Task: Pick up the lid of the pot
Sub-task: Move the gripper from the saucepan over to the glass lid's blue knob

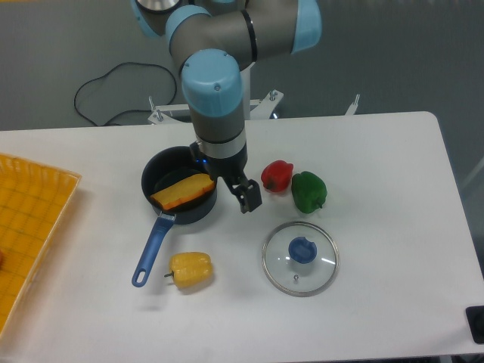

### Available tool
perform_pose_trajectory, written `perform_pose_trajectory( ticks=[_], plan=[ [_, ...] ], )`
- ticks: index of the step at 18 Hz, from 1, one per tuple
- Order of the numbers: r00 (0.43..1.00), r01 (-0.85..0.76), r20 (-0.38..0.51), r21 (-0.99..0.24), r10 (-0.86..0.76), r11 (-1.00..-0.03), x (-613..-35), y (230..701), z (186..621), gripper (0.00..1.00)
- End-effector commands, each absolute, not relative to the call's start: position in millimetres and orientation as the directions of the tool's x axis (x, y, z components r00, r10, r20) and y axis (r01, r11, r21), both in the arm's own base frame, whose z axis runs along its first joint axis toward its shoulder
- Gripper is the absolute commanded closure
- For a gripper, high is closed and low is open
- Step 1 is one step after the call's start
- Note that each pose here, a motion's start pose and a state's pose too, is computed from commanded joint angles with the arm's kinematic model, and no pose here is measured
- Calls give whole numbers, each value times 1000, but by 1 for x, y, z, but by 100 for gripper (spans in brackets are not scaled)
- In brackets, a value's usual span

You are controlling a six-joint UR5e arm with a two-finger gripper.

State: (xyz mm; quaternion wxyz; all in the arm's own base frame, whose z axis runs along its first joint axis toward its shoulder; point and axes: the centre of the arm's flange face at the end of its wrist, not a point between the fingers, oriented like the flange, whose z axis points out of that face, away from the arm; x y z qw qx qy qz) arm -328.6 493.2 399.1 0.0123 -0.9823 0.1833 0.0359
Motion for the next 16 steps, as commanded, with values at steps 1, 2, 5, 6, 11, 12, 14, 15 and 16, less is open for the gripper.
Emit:
perform_pose_trajectory(
  ticks=[1,2,5,6,11,12,14,15,16],
  plan=[
    [928,-365,-76,-8,-363,-931,-328,493,397,0],
    [921,-383,-75,-6,-382,-924,-328,493,397,0],
    [924,-378,-73,-12,-377,-926,-330,491,396,0],
    [927,-370,-67,-21,-368,-929,-330,490,393,0],
    [954,-295,-60,-43,-292,-955,-358,464,378,0],
    [957,-286,-60,-40,-283,-957,-367,459,375,0],
    [969,-248,-24,-26,-247,-968,-385,453,353,0],
    [972,-233,-12,-20,-233,-972,-395,448,344,0],
    [976,-218,6,-11,-218,-976,-406,444,331,0]
  ],
)
